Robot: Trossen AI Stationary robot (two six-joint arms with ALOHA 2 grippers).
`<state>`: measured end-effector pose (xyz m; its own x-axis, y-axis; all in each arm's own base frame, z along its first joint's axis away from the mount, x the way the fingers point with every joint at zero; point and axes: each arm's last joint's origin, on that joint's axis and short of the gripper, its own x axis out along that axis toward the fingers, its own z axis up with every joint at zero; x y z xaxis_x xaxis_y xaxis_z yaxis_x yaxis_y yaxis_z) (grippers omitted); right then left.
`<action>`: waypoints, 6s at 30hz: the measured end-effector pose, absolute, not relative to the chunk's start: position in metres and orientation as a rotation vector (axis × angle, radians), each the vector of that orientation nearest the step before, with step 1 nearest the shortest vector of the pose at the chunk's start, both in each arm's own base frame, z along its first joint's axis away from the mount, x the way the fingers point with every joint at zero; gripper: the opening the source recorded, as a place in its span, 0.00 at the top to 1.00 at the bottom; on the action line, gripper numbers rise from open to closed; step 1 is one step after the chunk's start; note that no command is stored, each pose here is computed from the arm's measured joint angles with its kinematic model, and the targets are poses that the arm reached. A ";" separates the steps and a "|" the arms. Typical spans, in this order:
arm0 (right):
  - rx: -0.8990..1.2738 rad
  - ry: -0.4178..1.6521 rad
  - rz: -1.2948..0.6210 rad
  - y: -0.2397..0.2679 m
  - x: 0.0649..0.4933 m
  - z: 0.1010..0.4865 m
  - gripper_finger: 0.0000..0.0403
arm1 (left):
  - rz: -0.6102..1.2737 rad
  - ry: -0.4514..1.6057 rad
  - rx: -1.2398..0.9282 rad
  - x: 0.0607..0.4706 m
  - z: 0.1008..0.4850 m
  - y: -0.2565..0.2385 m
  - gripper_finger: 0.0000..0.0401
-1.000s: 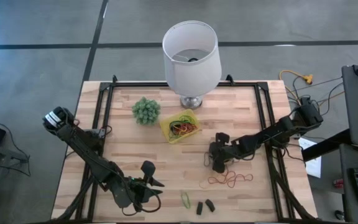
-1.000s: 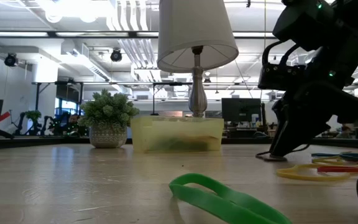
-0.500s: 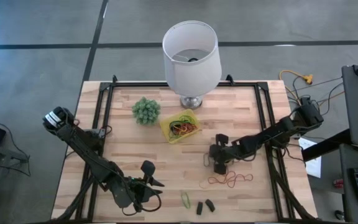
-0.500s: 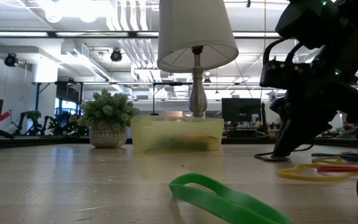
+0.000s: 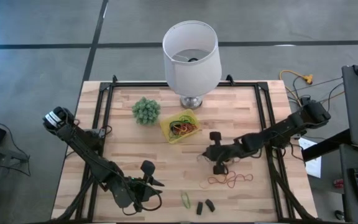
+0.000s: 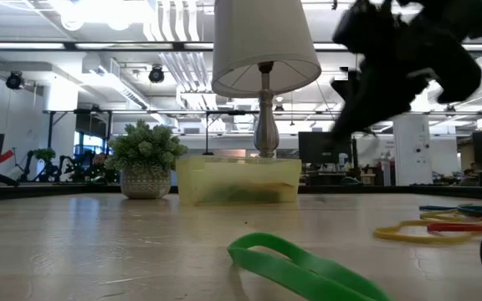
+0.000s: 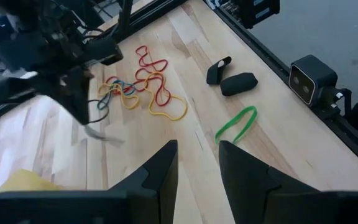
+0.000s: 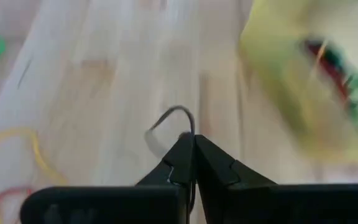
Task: Pick and place rubber bands into bin
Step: Put the purple rubber band into the yellow bin, then put the green rubber band into the yellow bin
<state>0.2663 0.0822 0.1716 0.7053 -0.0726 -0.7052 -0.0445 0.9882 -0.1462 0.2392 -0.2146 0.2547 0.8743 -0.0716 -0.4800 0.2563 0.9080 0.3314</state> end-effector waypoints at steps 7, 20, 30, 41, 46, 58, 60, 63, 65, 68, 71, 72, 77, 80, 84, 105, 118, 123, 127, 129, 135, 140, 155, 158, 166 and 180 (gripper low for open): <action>-0.349 0.679 -0.064 0.084 0.285 0.203 0.98 | -0.176 0.478 0.401 0.239 0.255 -0.215 0.75; -0.423 0.602 -0.384 0.018 0.315 0.249 0.98 | -0.174 0.480 0.406 0.240 0.254 -0.214 0.75; -0.255 0.612 -0.354 -0.037 0.319 0.236 0.98 | -0.173 0.482 0.406 0.240 0.253 -0.214 0.75; -0.249 0.701 -0.391 -0.059 0.338 0.193 0.98 | -0.165 0.481 0.405 0.240 0.252 -0.213 0.75; -0.201 0.719 -0.420 -0.065 0.342 0.179 0.97 | -0.164 0.479 0.403 0.240 0.252 -0.213 0.75; -0.181 0.728 -0.382 -0.061 0.341 0.179 0.71 | -0.139 0.483 0.416 0.240 0.250 -0.211 0.75; -0.191 0.722 -0.327 -0.053 0.341 0.184 0.68 | -0.133 0.485 0.416 0.241 0.249 -0.210 0.75; -0.216 0.710 -0.239 -0.034 0.338 0.194 0.65 | -0.152 0.502 0.439 0.247 0.245 -0.208 0.75; -0.235 0.715 -0.192 -0.019 0.333 0.201 0.64 | -0.182 0.519 0.454 0.253 0.240 -0.206 0.75; -0.241 0.709 -0.129 0.005 0.322 0.215 0.64 | -0.257 0.526 0.459 0.265 0.233 -0.203 0.75; -0.220 0.710 -0.069 0.030 0.309 0.228 0.65 | -0.344 0.530 0.464 0.277 0.224 -0.200 0.75; -0.209 0.709 -0.049 0.038 0.304 0.232 0.66 | -0.363 0.532 0.469 0.281 0.221 -0.199 0.75; -0.147 0.692 0.037 0.073 0.279 0.249 0.67 | -0.399 0.570 0.476 0.299 0.204 -0.189 0.75; -0.125 0.683 0.082 0.091 0.268 0.254 0.67 | -0.457 0.560 0.442 0.311 0.195 -0.188 0.75; -0.107 0.672 0.112 0.109 0.257 0.257 0.67 | -0.505 0.567 0.414 0.326 0.181 -0.191 0.75; -0.076 0.743 0.049 0.137 0.234 0.233 0.73 | -0.369 0.725 0.158 0.370 0.155 -0.196 0.75; -0.072 0.728 0.051 0.137 0.231 0.222 0.76 | -0.360 0.755 0.147 0.372 0.144 -0.195 0.75; -0.090 0.707 0.066 0.138 0.232 0.224 0.76 | -0.380 0.763 0.130 0.376 0.131 -0.196 0.75; -0.087 0.699 0.069 0.138 0.233 0.225 0.76 | -0.371 0.776 0.116 0.375 0.130 -0.195 0.75; -0.089 0.699 0.070 0.138 0.233 0.225 0.77 | -0.370 0.781 0.117 0.375 0.130 -0.195 0.76; -0.091 0.698 0.070 0.138 0.233 0.225 0.79 | -0.364 0.828 0.129 0.374 0.130 -0.194 0.88; -0.090 0.698 0.070 0.138 0.233 0.225 0.80 | -0.357 0.834 0.136 0.375 0.130 -0.193 0.98; -0.095 0.709 0.068 0.137 0.232 0.224 0.81 | -0.169 0.777 0.304 0.354 0.195 -0.174 1.00; -0.096 0.714 0.066 0.137 0.232 0.224 0.82 | -0.087 0.758 0.364 0.346 0.215 -0.164 1.00; -0.098 0.718 0.065 0.137 0.231 0.223 0.82 | 0.158 0.755 0.521 0.335 0.246 -0.120 1.00; -0.102 0.724 0.064 0.136 0.230 0.221 0.84 | 0.421 0.917 0.500 0.345 0.236 -0.010 1.00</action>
<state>0.2303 0.1363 0.2207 0.7477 0.0236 -0.6636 -0.0941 0.9930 -0.0708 0.3452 -0.0103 0.2364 0.5428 0.5432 -0.6405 -0.1317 0.8083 0.5739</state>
